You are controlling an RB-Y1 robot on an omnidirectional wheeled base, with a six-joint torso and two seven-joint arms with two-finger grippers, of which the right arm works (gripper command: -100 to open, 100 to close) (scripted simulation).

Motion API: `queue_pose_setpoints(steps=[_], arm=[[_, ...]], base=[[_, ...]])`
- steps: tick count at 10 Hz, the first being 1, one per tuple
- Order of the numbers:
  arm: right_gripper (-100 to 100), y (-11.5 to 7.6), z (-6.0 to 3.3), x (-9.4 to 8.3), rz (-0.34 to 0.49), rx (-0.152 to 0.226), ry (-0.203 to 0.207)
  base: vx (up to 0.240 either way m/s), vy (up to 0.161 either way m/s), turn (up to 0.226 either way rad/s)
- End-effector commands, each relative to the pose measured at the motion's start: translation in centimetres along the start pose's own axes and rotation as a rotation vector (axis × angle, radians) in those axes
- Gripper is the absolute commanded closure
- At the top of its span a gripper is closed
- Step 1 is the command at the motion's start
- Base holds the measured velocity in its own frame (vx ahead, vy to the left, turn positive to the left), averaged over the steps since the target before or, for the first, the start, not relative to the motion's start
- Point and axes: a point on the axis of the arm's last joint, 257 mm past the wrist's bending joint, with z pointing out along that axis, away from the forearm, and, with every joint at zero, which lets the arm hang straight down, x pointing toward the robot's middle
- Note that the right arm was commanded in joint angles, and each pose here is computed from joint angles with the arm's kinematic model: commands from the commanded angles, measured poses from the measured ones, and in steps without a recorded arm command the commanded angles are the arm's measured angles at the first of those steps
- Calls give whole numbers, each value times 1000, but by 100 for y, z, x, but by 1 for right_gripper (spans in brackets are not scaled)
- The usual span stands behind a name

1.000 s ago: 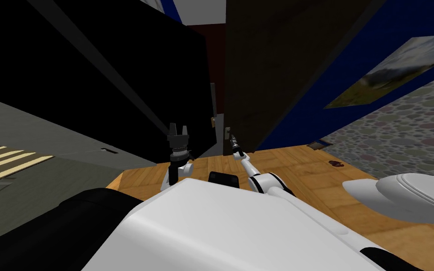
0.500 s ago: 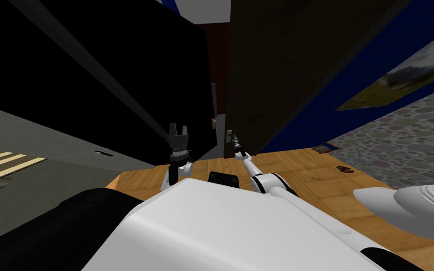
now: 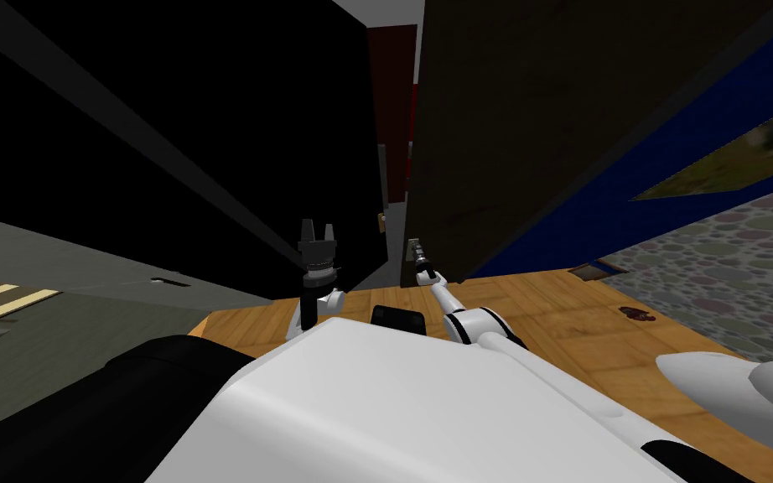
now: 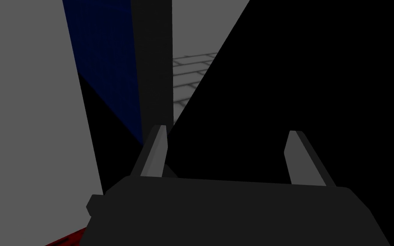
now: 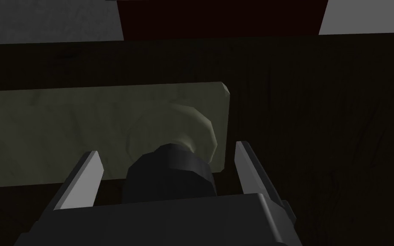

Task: Push the door open

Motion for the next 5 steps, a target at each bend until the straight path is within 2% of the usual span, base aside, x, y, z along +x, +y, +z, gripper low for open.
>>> queue_pose_setpoints(steps=[1,5], arm=[[100,-4,-2,-8,-1,1,-1],[100,-4,-2,-8,-1,1,-1]], base=[[0,0,0],[-13,-7,7]])
